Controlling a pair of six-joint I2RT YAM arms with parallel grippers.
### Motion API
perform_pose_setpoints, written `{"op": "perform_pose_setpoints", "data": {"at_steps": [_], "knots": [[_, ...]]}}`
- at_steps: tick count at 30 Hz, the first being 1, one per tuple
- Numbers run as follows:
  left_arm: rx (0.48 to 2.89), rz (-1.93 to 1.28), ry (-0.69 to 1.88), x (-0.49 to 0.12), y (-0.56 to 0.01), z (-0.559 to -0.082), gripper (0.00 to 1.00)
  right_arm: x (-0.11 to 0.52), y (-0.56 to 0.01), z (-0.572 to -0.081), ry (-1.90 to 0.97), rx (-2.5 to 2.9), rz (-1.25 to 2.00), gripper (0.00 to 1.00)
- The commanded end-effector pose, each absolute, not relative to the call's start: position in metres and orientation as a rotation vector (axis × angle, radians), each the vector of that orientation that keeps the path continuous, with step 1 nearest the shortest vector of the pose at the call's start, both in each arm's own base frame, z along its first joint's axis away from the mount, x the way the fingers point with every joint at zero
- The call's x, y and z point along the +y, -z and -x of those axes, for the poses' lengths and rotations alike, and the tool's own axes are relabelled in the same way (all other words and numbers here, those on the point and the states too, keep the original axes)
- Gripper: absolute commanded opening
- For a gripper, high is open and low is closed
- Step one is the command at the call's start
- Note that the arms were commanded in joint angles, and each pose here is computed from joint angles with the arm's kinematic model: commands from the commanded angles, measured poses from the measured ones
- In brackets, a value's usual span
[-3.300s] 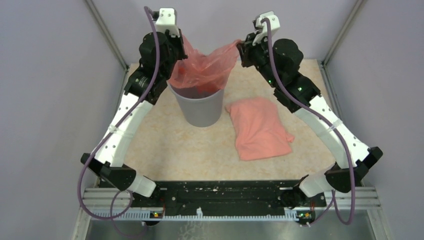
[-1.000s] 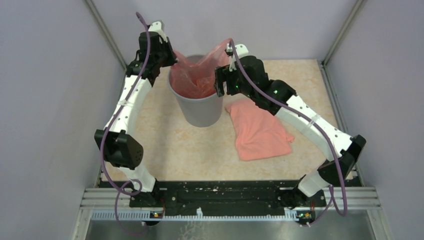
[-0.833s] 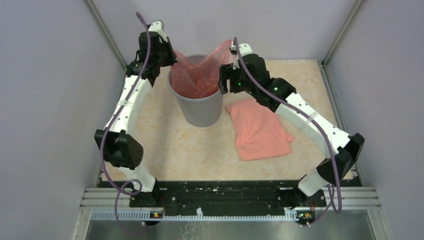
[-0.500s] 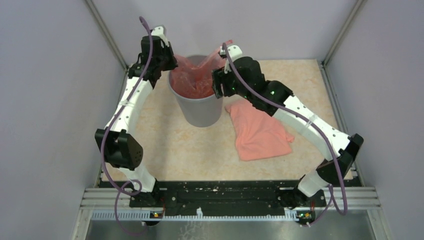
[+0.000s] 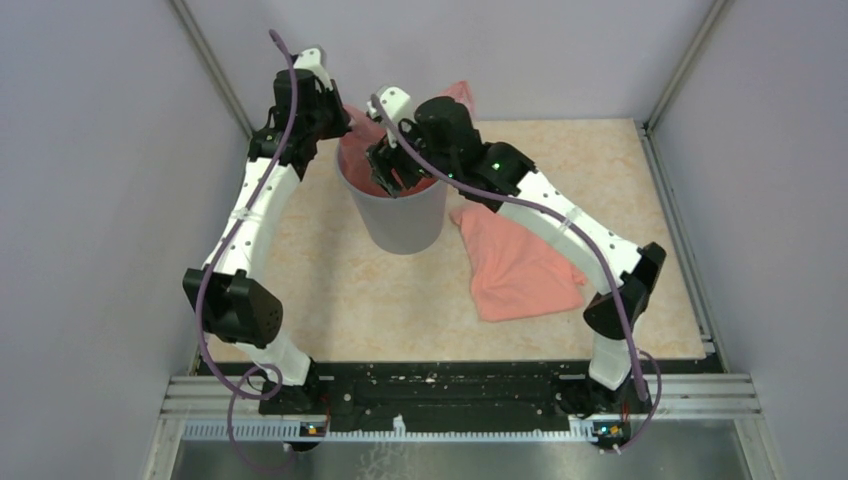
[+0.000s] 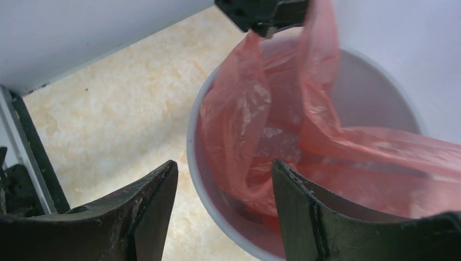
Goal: Put the trash bags into the trash bin
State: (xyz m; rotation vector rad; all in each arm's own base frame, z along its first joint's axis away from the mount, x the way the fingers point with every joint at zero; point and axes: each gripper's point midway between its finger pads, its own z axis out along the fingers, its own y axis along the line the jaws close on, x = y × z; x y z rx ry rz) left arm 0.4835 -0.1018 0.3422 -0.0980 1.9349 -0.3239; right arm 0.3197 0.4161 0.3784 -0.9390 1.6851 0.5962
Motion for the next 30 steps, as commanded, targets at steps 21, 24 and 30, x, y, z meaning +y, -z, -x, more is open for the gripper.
{"op": "perform_pose_setpoints", "data": {"at_steps": [21, 24, 30], "knots": [[1.859, 0.153, 0.222, -0.072, -0.376, -0.459, 0.00, 0.448, -0.354, -0.261, -0.554, 1.682, 1.137, 0.00], [1.861, 0.181, 0.182, -0.062, -0.370, -0.454, 0.00, 0.454, -0.337, -0.248, -0.562, 1.710, 1.162, 0.00], [1.887, 0.238, 0.135, -0.045, -0.346, -0.448, 0.00, 0.462, -0.309, -0.243, -0.571, 1.770, 1.165, 0.00]]}}
